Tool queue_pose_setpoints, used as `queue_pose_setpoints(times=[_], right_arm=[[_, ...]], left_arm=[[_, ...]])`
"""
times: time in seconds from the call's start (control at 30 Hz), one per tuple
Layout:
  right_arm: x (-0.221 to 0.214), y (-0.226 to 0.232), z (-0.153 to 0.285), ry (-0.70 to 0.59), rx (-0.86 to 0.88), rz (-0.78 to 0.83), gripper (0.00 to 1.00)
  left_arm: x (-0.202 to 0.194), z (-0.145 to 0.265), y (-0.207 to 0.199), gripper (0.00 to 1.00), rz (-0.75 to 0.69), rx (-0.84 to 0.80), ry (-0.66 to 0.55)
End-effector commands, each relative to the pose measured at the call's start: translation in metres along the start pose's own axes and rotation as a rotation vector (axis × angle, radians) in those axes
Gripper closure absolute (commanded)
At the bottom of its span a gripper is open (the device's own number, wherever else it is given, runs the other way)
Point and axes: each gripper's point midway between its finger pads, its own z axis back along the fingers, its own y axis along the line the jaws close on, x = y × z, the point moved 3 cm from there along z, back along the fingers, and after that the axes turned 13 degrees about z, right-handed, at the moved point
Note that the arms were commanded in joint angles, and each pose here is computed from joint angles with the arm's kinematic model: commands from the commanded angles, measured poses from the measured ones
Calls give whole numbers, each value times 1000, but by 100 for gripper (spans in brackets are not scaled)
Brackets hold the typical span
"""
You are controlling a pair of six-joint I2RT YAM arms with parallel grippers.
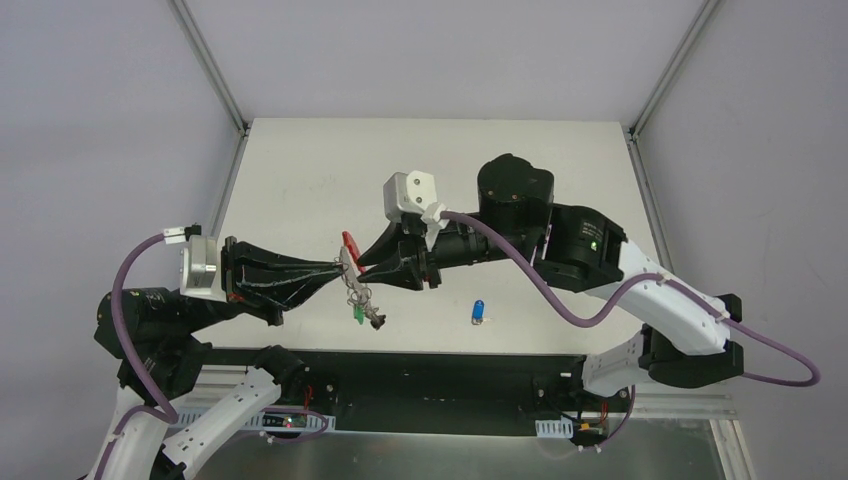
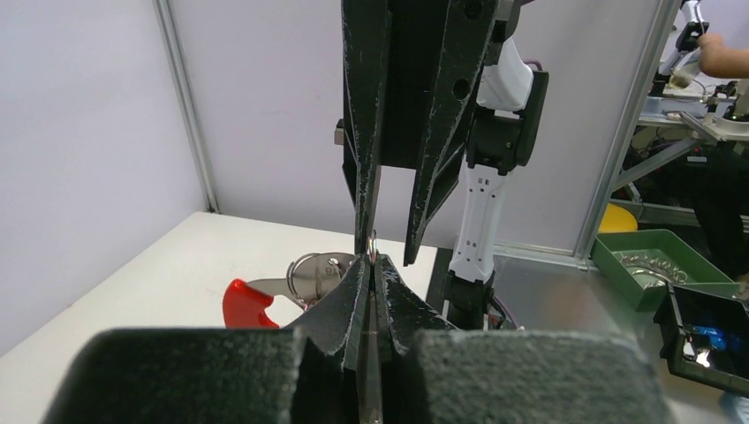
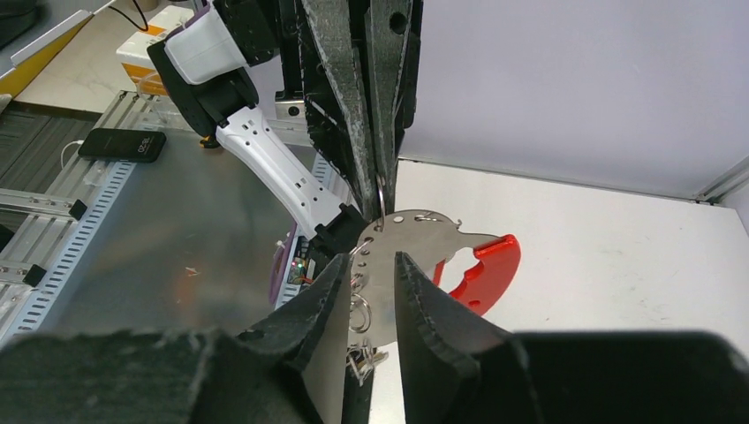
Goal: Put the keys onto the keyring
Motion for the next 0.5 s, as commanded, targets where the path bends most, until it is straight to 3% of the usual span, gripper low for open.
queue_pose_setpoints(times=[0.0,0.47], right_arm=[[26,-6,0,-87,0,23,73],[28,-7,-9,-101,21,23,78]], left_arm=[[15,0,-14,100,-42,-66,-56],[11,-2,-12,100,-29,-69,-48]])
